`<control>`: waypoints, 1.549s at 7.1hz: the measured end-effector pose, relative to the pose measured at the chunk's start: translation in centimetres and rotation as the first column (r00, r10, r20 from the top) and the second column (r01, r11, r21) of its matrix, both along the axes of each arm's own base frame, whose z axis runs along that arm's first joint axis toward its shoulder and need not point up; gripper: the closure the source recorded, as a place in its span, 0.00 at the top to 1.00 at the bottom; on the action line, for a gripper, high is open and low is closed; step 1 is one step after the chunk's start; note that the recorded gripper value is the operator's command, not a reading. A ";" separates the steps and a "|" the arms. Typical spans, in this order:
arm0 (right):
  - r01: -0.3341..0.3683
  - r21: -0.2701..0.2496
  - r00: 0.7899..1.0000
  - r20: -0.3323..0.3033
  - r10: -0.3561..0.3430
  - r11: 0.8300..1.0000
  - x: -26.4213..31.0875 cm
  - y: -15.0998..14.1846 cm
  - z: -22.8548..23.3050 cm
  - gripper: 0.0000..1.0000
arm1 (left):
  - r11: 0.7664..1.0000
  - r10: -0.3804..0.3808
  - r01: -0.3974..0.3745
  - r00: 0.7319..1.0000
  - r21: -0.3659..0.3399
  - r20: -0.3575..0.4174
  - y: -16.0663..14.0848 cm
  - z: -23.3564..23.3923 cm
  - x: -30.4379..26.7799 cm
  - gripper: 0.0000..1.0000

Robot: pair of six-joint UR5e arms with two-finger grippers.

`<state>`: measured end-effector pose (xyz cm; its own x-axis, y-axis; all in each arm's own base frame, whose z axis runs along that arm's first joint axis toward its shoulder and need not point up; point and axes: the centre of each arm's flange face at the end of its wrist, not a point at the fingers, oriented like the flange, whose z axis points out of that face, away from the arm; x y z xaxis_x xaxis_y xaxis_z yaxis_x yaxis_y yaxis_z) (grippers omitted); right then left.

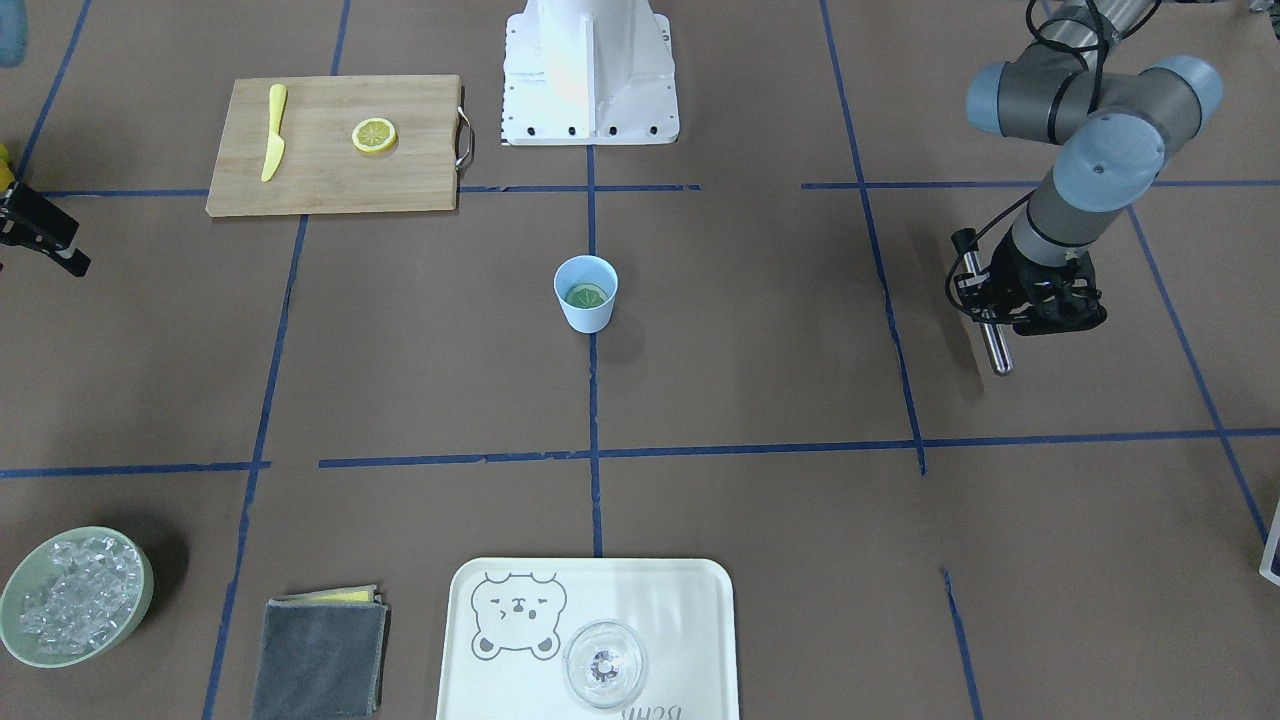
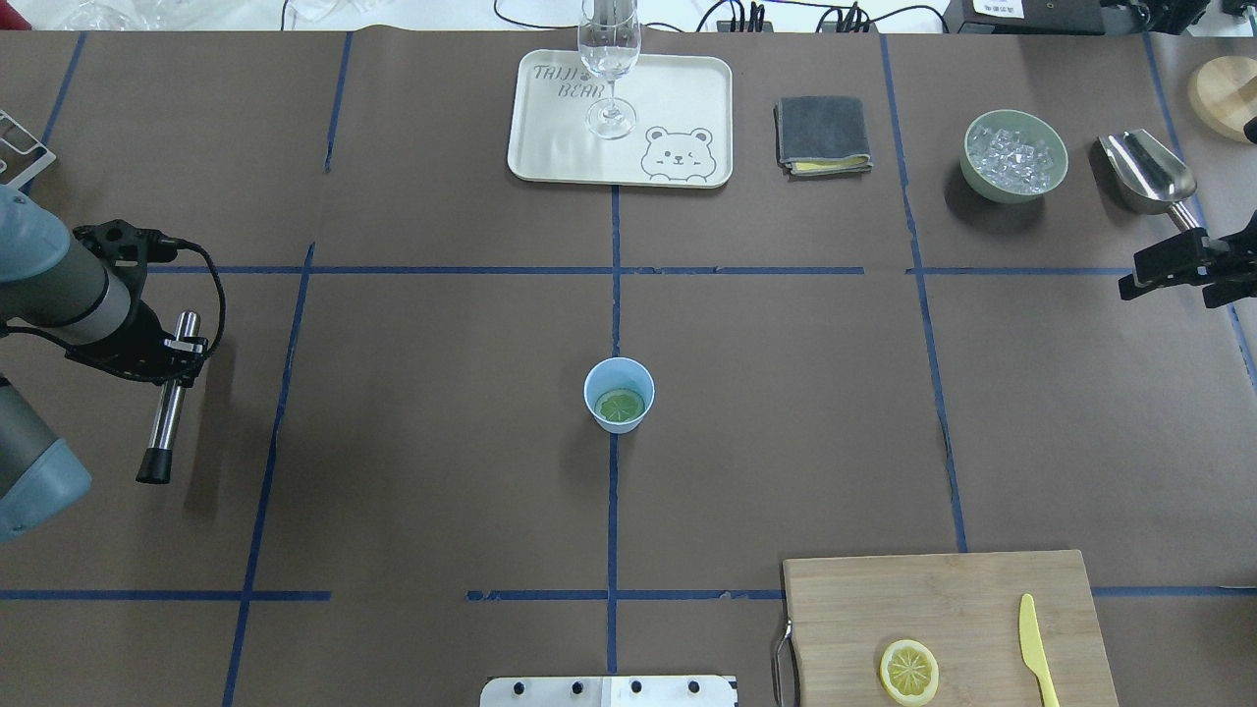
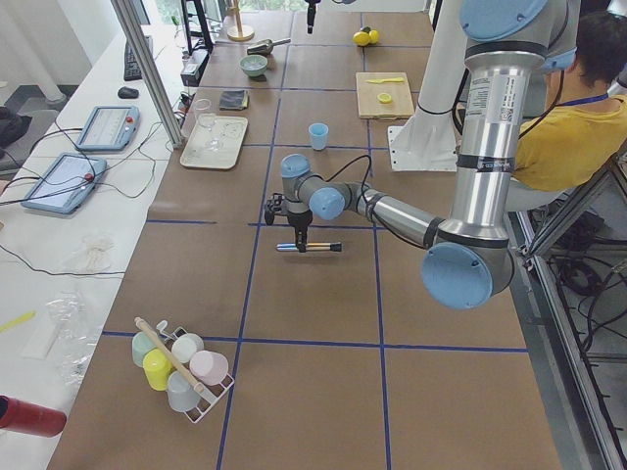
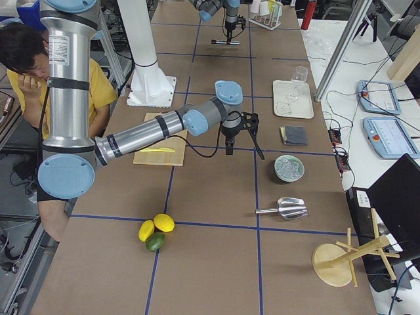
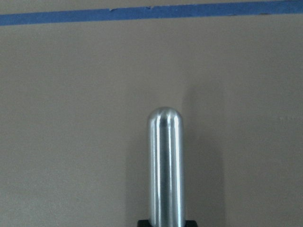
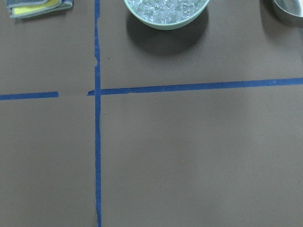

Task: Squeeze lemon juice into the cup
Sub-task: 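Set the muddler upright on the table and open the left gripper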

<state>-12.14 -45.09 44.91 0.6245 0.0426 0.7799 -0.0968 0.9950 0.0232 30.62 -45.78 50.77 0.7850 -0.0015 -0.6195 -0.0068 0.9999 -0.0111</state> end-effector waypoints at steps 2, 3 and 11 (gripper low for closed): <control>0.000 0.003 1.000 0.001 0.000 1.000 0.0 0.0 -0.1 1.00 | 0.999 0.002 -0.002 1.000 0.037 -0.005 0.3 0.1 0.6 0.00; 0.000 0.005 1.000 0.002 0.000 1.000 0.0 0.0 -0.2 1.00 | 0.999 0.004 -0.004 1.000 0.045 0.000 0.5 0.2 1.0 0.00; 0.001 0.005 1.000 0.002 -0.001 1.000 0.0 0.0 -0.3 1.00 | 0.999 0.004 -0.005 1.000 0.042 0.020 1.0 0.7 1.7 0.67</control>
